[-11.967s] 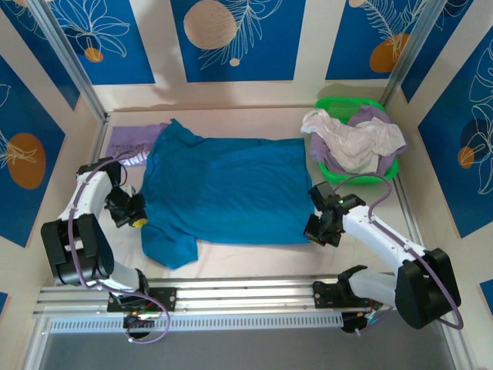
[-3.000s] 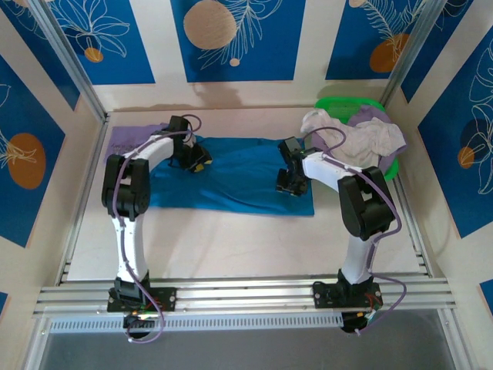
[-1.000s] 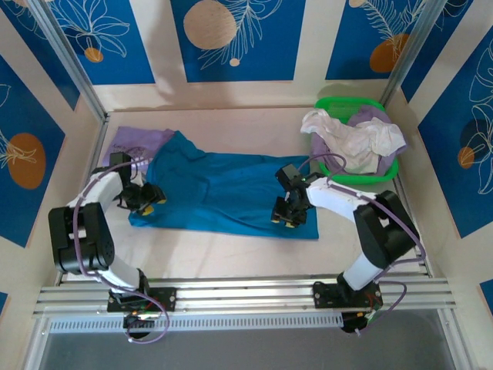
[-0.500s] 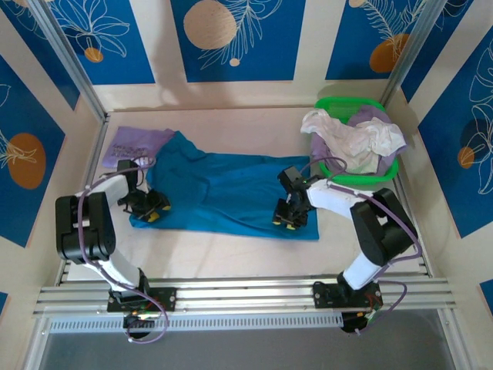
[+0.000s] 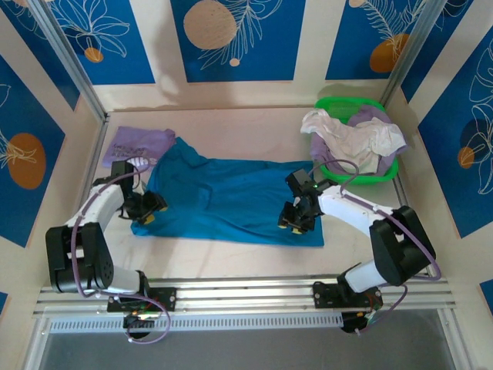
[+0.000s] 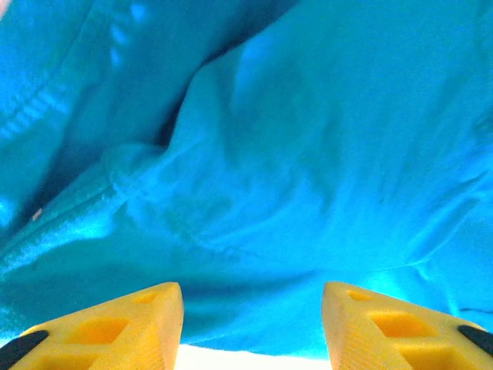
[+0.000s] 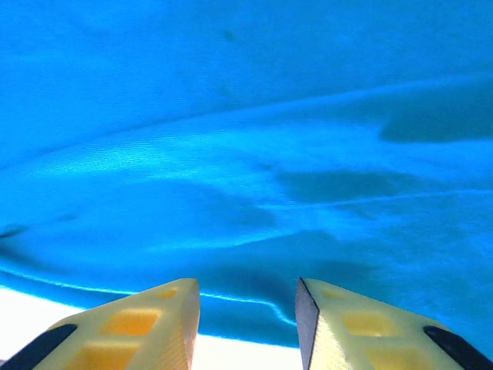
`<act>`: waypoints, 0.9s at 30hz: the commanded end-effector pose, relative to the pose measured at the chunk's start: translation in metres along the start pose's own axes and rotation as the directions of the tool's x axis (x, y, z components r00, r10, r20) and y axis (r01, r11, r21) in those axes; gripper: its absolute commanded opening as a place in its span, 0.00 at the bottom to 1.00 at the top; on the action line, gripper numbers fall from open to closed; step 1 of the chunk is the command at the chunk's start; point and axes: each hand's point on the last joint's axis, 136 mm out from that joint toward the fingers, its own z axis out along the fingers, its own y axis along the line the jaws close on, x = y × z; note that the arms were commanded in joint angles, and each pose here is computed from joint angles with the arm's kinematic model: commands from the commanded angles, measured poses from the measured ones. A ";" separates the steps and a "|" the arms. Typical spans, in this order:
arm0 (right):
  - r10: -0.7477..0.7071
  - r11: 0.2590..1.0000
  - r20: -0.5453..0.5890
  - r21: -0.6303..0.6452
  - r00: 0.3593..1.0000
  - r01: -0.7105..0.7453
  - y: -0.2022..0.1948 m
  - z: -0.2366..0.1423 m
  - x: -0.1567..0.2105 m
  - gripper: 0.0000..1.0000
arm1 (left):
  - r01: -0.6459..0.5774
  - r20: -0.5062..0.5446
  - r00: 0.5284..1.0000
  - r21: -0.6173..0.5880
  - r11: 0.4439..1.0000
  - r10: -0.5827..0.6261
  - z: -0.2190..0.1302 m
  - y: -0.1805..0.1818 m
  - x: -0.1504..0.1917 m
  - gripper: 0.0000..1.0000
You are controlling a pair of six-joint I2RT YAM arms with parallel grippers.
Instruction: Fold and stack the t-shirts
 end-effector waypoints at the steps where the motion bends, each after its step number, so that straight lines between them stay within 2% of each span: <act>1: -0.034 0.999 -0.034 -0.028 0.999 0.033 0.017 0.002 -0.001 0.40 | -0.018 -0.038 0.999 0.004 1.000 0.018 0.004 -0.008 -0.005 0.51; 8: -0.056 0.998 -0.081 -0.002 0.995 0.057 0.033 0.027 -0.010 0.40 | 0.000 -0.090 0.996 -0.010 1.000 -0.001 0.034 -0.004 -0.013 0.51; 14: -0.039 0.997 -0.134 0.053 0.990 0.047 0.024 0.044 0.001 0.39 | 0.032 -0.132 0.990 -0.060 0.998 -0.040 0.053 0.014 -0.001 0.51; 20: -0.023 0.996 -0.167 0.080 0.986 0.037 0.008 0.050 0.019 0.39 | 0.046 -0.159 0.985 -0.111 0.993 -0.063 0.059 0.033 0.019 0.52; 27: -0.030 0.995 -0.170 0.090 0.985 0.046 -0.004 0.044 0.031 0.39 | 0.059 -0.147 0.986 -0.109 0.992 -0.075 0.051 0.040 0.037 0.52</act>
